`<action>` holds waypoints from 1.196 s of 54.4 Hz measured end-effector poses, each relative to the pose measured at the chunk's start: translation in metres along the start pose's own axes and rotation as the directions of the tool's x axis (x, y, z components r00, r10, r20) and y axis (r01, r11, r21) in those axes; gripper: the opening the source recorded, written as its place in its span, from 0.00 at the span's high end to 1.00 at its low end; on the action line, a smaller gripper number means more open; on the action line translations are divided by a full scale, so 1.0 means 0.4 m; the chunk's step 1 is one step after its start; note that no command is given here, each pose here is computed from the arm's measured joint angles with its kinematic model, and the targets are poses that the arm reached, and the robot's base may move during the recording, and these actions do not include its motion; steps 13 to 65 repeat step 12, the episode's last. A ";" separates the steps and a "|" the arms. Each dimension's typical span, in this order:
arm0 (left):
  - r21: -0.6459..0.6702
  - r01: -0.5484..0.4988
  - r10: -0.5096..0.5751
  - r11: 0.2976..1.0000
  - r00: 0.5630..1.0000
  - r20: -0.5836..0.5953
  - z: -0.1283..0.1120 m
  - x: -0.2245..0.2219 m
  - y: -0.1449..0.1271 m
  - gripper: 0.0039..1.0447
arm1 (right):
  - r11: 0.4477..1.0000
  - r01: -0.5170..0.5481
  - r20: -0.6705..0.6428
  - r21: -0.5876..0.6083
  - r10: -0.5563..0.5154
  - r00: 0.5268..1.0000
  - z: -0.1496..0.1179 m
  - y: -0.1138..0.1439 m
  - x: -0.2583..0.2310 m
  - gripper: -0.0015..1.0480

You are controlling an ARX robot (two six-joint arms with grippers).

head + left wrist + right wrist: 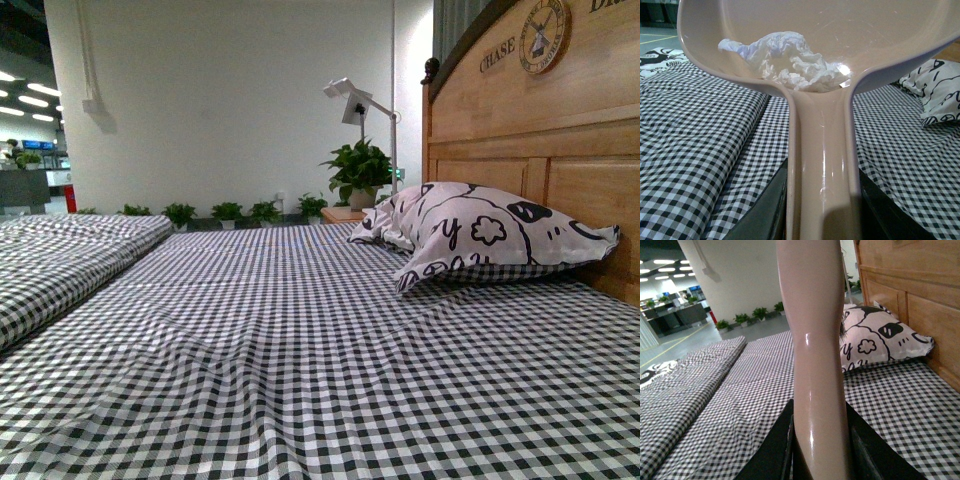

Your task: Clean up trash

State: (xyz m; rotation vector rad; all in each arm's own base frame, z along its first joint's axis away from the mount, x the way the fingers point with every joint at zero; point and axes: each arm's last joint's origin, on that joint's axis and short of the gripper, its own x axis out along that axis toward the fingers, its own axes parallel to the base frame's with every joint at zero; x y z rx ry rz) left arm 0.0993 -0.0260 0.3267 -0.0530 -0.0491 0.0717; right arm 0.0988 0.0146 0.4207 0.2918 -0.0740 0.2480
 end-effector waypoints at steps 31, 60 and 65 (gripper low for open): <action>0.000 0.000 0.000 1.000 1.000 0.000 0.000 0.000 0.000 0.74 | 1.000 0.000 0.000 0.000 0.000 1.000 0.000 0.000 0.000 0.79; 0.000 0.000 0.000 1.000 1.000 0.000 0.000 0.000 0.000 0.74 | 1.000 0.000 0.000 0.000 0.000 1.000 0.000 0.000 0.000 0.79; 0.000 0.000 0.000 1.000 1.000 0.000 0.000 0.000 0.000 0.74 | 1.000 0.000 0.000 0.000 0.000 1.000 0.000 0.000 0.000 0.79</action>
